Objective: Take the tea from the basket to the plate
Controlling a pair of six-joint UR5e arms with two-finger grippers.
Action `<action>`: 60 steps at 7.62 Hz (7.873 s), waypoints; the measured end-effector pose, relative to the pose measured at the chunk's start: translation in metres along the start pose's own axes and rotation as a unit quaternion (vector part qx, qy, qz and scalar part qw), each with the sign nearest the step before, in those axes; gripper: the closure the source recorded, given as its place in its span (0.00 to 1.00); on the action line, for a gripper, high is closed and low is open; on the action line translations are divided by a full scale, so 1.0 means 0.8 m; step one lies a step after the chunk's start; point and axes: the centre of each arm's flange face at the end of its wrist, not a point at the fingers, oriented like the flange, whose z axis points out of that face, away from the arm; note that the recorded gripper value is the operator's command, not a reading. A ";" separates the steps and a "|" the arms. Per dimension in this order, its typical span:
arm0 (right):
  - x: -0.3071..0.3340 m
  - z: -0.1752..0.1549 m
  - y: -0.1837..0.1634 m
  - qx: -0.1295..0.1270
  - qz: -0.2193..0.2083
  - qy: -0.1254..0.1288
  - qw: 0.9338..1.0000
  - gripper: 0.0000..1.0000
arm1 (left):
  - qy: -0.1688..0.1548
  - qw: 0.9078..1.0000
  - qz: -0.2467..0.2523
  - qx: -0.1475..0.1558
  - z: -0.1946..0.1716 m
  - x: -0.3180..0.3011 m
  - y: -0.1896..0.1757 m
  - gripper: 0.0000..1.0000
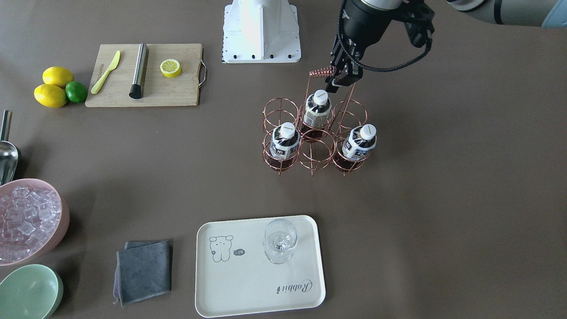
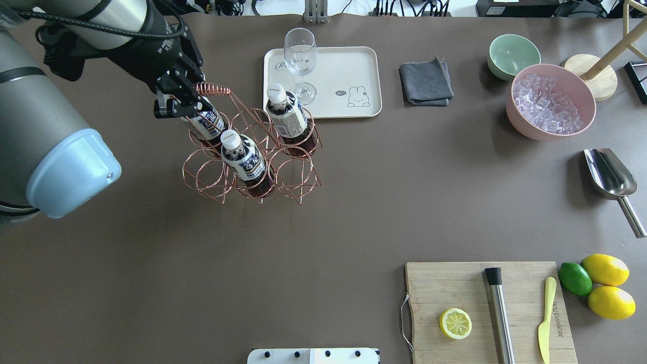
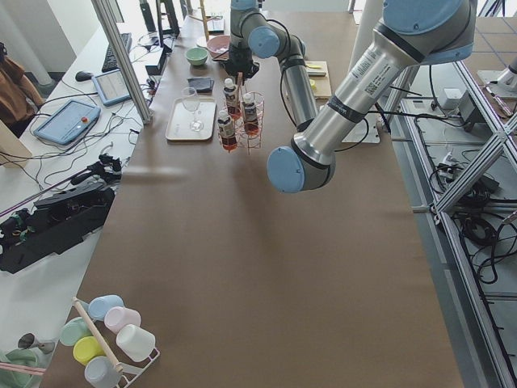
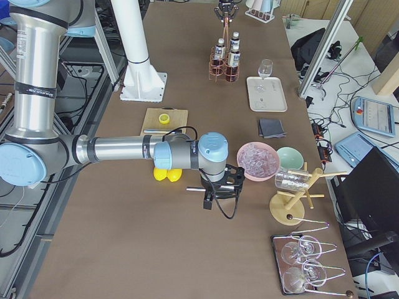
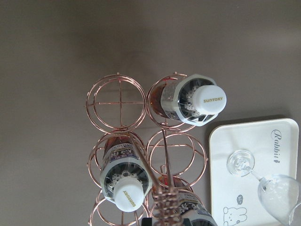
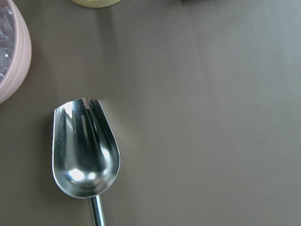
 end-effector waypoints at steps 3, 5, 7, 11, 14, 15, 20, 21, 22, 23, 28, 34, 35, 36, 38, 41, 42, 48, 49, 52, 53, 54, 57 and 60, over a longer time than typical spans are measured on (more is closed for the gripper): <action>0.001 0.001 0.001 -0.001 0.001 0.000 1.000 0.00 | -0.008 1.000 -0.011 -0.012 0.012 -0.028 0.051 1.00; 0.002 0.001 0.002 -0.002 0.001 0.000 1.000 0.00 | -0.016 1.000 -0.018 -0.013 0.021 -0.048 0.078 1.00; 0.003 0.002 0.002 -0.002 0.002 0.000 1.000 0.00 | -0.013 1.000 -0.022 -0.006 0.026 -0.049 0.104 1.00; -0.008 -0.005 -0.003 0.003 -0.005 -0.006 1.000 0.00 | 0.000 1.000 -0.024 0.009 0.037 -0.038 0.113 1.00; -0.049 -0.017 -0.009 0.010 -0.038 -0.018 0.999 0.00 | 0.009 0.999 -0.026 0.029 0.062 -0.029 0.117 1.00; -0.078 -0.021 -0.017 0.012 -0.060 -0.024 0.998 0.00 | 0.011 0.999 -0.025 0.033 0.069 -0.031 0.119 1.00; -0.269 -0.046 -0.073 0.028 -0.190 -0.071 0.979 0.00 | 0.016 0.999 -0.021 0.030 0.064 -0.040 0.117 1.00; -0.306 -0.051 -0.077 0.029 -0.213 -0.088 0.973 0.00 | 0.017 0.999 -0.020 0.028 0.058 -0.042 0.113 1.00; -0.335 -0.049 -0.078 0.035 -0.242 -0.102 0.964 0.00 | 0.017 0.999 -0.021 0.030 0.058 -0.044 0.108 1.00; -0.350 -0.033 -0.084 0.057 -0.283 -0.119 0.950 0.00 | 0.016 0.999 -0.022 0.032 0.060 -0.045 0.103 1.00; -0.436 0.048 -0.119 0.181 -0.468 -0.204 0.840 0.00 | 0.015 0.999 -0.023 0.036 0.065 -0.045 0.101 1.00; -0.657 -0.033 -0.029 0.266 -0.595 -0.295 0.699 0.01 | 0.015 0.999 -0.023 0.034 0.063 -0.045 0.103 1.00; -0.674 -0.034 -0.006 0.277 -0.598 -0.313 0.684 0.01 | 0.015 0.999 -0.023 0.034 0.063 -0.045 0.103 1.00; -0.686 -0.031 0.014 0.287 -0.597 -0.333 0.671 0.01 | 0.015 0.999 -0.023 0.034 0.063 -0.045 0.103 1.00; -0.701 -0.021 0.051 0.300 -0.574 -0.379 0.661 0.02 | 0.015 0.999 -0.022 0.034 0.064 -0.045 0.103 1.00; -0.721 0.013 0.084 0.314 -0.553 -0.403 0.658 0.02 | 0.015 0.999 -0.022 0.033 0.063 -0.047 0.104 1.00; -0.727 0.027 0.085 0.313 -0.552 -0.400 0.661 0.02 | 0.014 0.999 -0.021 0.033 0.062 -0.047 0.104 1.00; -0.769 0.085 0.110 0.332 -0.551 -0.380 0.665 0.32 | 0.015 0.999 -0.022 0.031 0.057 -0.049 0.103 1.00; -0.771 0.087 0.112 0.333 -0.551 -0.379 0.665 0.55 | 0.014 0.999 -0.022 0.032 0.057 -0.049 0.103 1.00; -0.773 0.085 0.116 0.331 -0.550 -0.382 0.665 1.00 | 0.014 0.999 -0.022 0.032 0.057 -0.049 0.104 1.00; -0.773 0.083 0.116 0.330 -0.550 -0.383 0.665 1.00 | 0.014 0.999 -0.022 0.032 0.058 -0.049 0.104 1.00; -0.771 0.080 0.113 0.332 -0.550 -0.382 0.665 1.00 | 0.014 0.999 -0.022 0.032 0.058 -0.049 0.104 1.00; -0.755 0.051 0.093 0.340 -0.551 -0.382 0.660 1.00 | 0.013 0.999 -0.023 0.034 0.061 -0.049 0.104 1.00; -0.752 -0.011 0.082 0.352 -0.536 -0.384 0.664 1.00 | 0.012 0.999 -0.024 0.036 0.063 -0.047 0.103 1.00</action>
